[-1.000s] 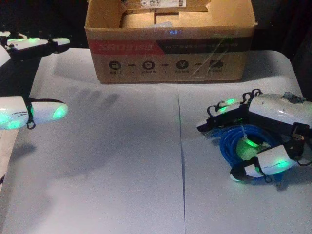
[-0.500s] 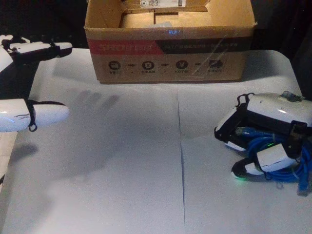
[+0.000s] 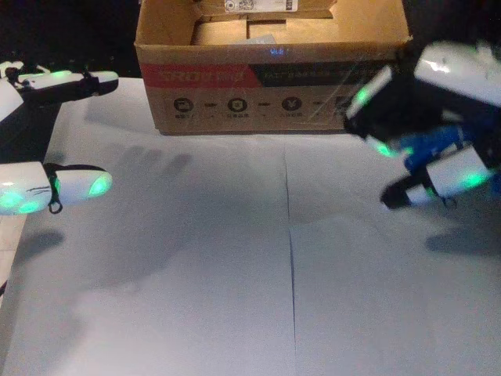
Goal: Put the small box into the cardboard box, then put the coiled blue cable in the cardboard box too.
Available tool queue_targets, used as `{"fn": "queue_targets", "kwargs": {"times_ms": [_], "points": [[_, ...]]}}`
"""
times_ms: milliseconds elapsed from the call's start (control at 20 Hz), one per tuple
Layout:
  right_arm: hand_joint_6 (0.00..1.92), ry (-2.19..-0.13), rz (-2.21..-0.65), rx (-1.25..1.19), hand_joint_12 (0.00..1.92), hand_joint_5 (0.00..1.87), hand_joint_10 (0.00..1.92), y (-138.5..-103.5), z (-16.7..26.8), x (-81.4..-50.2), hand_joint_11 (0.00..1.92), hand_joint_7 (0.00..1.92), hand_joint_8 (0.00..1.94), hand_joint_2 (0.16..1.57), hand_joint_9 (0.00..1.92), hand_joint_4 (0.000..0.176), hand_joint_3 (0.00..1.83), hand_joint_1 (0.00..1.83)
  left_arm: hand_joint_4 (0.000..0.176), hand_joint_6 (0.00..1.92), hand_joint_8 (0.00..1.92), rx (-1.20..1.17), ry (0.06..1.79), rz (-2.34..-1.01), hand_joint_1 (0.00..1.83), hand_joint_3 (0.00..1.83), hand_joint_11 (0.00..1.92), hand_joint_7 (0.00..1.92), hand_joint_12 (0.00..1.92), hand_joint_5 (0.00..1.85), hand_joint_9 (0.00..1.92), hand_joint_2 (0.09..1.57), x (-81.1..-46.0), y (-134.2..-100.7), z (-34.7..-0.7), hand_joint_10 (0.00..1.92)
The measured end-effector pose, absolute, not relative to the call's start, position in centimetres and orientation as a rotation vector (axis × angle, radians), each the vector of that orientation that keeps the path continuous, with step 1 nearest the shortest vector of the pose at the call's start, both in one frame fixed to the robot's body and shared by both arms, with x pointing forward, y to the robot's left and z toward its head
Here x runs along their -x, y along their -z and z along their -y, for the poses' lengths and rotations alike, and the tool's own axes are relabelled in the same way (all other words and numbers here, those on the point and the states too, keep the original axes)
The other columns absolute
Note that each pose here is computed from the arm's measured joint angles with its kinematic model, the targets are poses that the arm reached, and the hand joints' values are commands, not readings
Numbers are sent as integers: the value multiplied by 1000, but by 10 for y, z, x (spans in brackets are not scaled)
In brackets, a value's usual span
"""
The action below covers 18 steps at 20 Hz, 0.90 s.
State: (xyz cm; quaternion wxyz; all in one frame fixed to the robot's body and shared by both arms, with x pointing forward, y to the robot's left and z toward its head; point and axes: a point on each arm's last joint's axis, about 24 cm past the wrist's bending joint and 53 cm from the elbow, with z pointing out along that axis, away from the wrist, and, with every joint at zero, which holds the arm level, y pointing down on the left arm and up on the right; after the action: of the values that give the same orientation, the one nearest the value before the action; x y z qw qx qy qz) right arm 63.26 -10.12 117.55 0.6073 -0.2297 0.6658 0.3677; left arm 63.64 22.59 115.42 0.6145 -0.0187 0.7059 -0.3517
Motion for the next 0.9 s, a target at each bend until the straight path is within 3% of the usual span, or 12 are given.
{"fn": "queue_targets", "kwargs": {"times_ms": [50,100,150,200,250,450,500,600,850,900], "points": [[1921,-860,-1500,536,1921,1247,1921,-1189,98,-633,1744,1522,1941,855,1677,0,722,1604,83,3,5,44,811,-1627,567,0,146,400,766,361,434,1065,-636,-1154,-226,17],[1921,-857,-1469,549,1921,1198,1921,-1200,96,-633,1729,1500,1941,816,1676,0,769,1555,68,0,0,44,811,-1630,472,0,196,397,631,364,393,1060,-636,-1153,-226,1],[1921,-856,-1429,551,1921,1189,1921,-1216,95,-636,1724,1517,1941,719,1688,0,933,1540,68,1,0,48,814,-1629,446,0,222,386,510,361,364,1054,-637,-1152,-225,0],[1921,-857,-1395,548,1921,1192,1921,-1229,95,-638,1723,1532,1941,666,1707,0,1002,1566,86,0,0,52,817,-1632,435,0,220,376,454,355,345,1045,-636,-1151,-224,0],[1921,-861,-1354,536,1921,1181,1921,-1245,95,-641,1716,1557,1941,694,1722,0,992,1552,81,1,3,50,823,-1634,418,0,221,384,447,355,355,1040,-636,-1150,-222,4],[1921,-849,-1236,493,1921,1207,1921,-1292,100,-659,1682,1492,1941,940,1664,0,393,1665,88,0,2,55,822,-1633,423,3,166,388,440,348,361,1052,-637,-1150,-224,5],[1921,-851,-1202,473,1921,1182,1921,-1306,101,-666,1616,1408,1941,1026,1588,0,182,1677,86,0,0,56,822,-1633,421,0,107,391,570,347,368,1059,-637,-1150,-224,0],[1921,-856,-1152,455,1921,1188,1921,-1324,97,-676,1557,1357,1941,1090,1504,0,74,1650,87,6,2,51,826,-1635,445,0,105,399,592,366,376,1053,-637,-1148,-221,2],[1921,-826,-1163,319,1921,1319,1921,-1342,103,-732,1454,1414,1941,1037,1448,0,61,1696,75,0,0,34,835,-1642,457,0,88,388,650,363,368,1065,-641,-1146,-215,0],[1921,-805,-1204,293,1921,1313,1921,-1332,102,-750,1494,1440,1941,975,1501,0,262,1697,74,0,0,28,840,-1644,462,0,61,371,687,355,351,1062,-641,-1145,-214,0]]}}
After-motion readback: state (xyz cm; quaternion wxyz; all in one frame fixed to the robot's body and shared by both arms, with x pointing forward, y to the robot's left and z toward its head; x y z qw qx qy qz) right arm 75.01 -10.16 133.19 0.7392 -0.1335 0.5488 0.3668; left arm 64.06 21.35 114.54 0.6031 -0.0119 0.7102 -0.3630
